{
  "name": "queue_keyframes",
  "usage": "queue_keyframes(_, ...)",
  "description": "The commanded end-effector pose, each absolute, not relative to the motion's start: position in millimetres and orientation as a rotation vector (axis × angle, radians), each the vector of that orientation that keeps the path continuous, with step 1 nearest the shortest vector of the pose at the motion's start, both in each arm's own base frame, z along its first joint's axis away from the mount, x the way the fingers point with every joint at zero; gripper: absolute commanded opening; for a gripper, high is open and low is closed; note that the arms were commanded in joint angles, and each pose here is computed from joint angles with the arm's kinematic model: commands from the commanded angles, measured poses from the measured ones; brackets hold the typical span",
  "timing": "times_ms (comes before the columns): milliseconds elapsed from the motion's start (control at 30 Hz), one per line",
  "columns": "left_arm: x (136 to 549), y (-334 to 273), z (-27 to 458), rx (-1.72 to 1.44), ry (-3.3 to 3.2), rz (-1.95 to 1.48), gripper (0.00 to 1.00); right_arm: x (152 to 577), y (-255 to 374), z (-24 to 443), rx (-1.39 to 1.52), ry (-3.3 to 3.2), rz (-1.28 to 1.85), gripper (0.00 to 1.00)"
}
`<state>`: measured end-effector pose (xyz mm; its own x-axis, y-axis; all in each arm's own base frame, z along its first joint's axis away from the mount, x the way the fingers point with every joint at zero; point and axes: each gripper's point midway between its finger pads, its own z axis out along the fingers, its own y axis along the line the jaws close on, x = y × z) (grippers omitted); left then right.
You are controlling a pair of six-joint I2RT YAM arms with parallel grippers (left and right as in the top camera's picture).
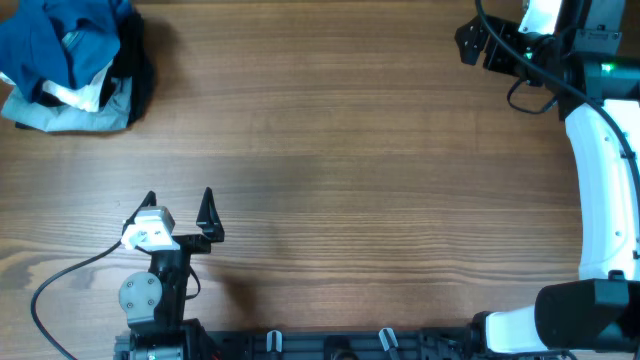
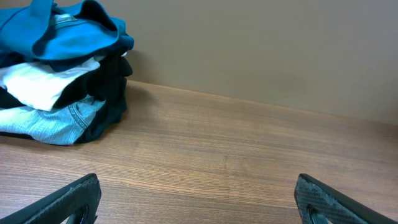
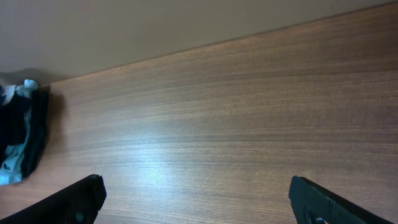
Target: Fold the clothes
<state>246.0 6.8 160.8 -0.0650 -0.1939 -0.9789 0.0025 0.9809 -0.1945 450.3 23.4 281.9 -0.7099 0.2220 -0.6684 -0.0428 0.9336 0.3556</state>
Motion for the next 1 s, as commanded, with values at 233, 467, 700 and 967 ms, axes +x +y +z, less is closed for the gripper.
queue_keyframes(233, 246, 5, 159, -0.158, 1.63, -0.184, 1.0, 452, 23, 281, 0.137, 2.322, 0.449, 1.0)
queue_keyframes(467, 246, 5, 159, -0.158, 1.63, -0.184, 1.0, 452, 22, 280, 0.135, 2.324, 0.447, 1.0)
queue_keyframes(700, 246, 5, 159, -0.158, 1.63, -0.184, 1.0, 437, 29, 358, 0.082, 1.943, 0.235, 1.0)
queue_keyframes(967, 246, 5, 159, -0.158, 1.63, -0.184, 1.0, 306, 41, 321, -0.204, 1.683, 0.091, 1.0)
